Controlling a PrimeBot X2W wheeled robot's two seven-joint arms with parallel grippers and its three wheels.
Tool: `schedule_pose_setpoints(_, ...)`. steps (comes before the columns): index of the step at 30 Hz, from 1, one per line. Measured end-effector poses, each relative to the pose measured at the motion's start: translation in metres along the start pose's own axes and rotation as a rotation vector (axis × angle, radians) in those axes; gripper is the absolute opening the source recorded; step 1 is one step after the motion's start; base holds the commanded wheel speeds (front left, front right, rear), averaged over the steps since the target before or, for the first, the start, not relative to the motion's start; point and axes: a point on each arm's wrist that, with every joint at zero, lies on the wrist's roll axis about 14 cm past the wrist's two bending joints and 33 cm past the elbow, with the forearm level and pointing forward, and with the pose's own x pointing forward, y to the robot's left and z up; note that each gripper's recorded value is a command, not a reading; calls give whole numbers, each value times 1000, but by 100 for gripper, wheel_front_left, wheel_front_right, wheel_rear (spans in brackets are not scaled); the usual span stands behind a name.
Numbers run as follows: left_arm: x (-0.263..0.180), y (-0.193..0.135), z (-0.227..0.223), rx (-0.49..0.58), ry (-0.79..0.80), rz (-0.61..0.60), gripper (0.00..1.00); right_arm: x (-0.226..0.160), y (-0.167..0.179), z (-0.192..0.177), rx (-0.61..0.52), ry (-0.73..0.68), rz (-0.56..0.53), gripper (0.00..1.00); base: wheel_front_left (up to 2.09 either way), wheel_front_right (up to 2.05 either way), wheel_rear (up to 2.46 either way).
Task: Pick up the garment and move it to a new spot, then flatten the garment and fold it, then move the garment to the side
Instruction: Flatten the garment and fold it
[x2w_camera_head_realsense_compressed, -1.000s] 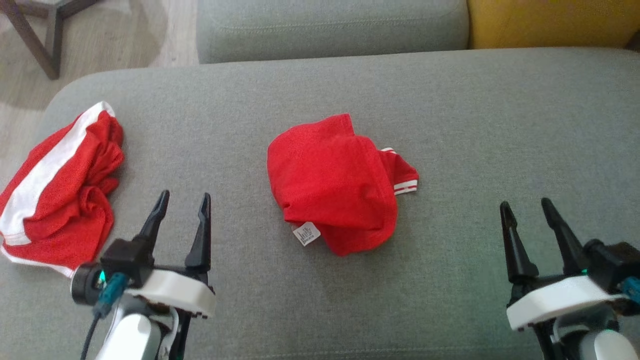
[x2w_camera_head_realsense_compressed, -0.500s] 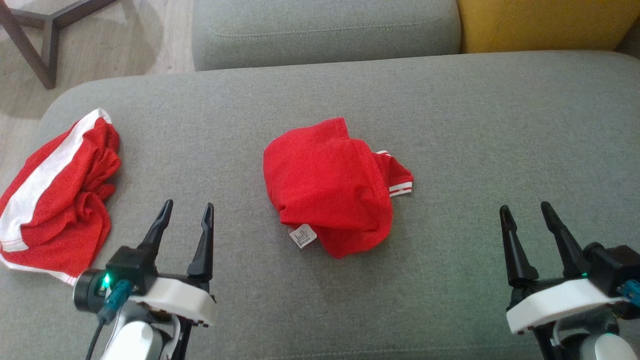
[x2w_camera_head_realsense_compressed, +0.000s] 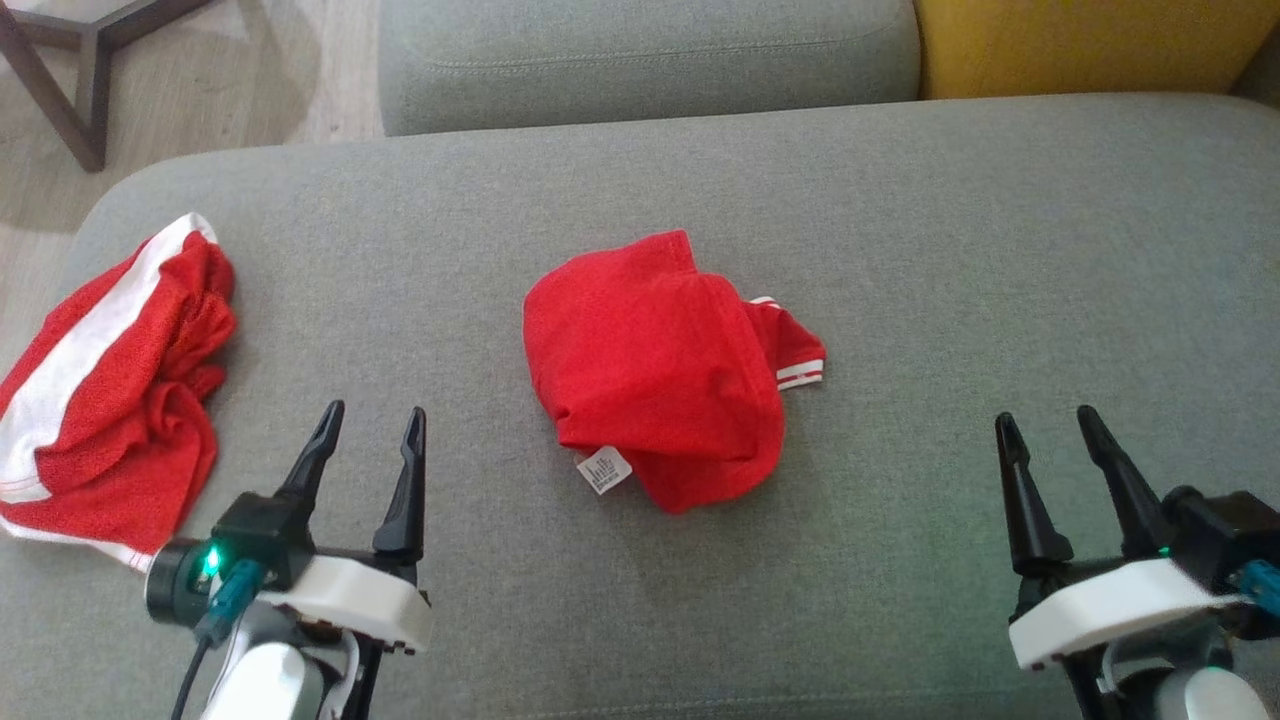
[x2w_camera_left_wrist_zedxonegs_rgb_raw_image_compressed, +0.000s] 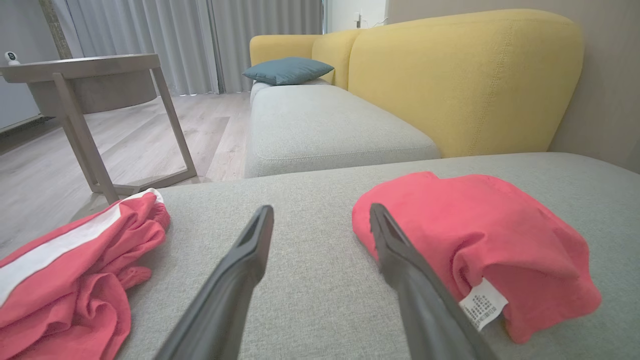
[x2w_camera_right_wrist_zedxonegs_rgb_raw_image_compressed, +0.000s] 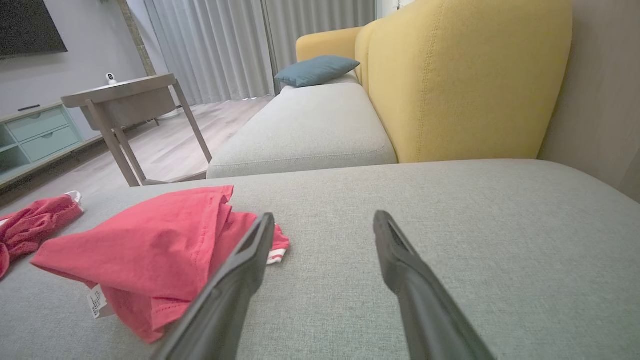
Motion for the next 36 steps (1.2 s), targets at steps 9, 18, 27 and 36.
schedule_pose_setpoints(9,-1,5,-4,10,12,19,100,5,20,-23,26,84,66,100,0,0,0)
schedule_pose_setpoints(18,14,11,0,25,-5,29,100,18,71,-75,83,315,254,100,0,0,0)
schedule_pose_setpoints(27,23,18,-7,21,9,56,100,41,98,-102,121,438,366,100,0,0,0)
schedule_pose_setpoints(36,25,22,-10,26,13,70,100,56,109,-102,129,453,435,0,0,0,0)
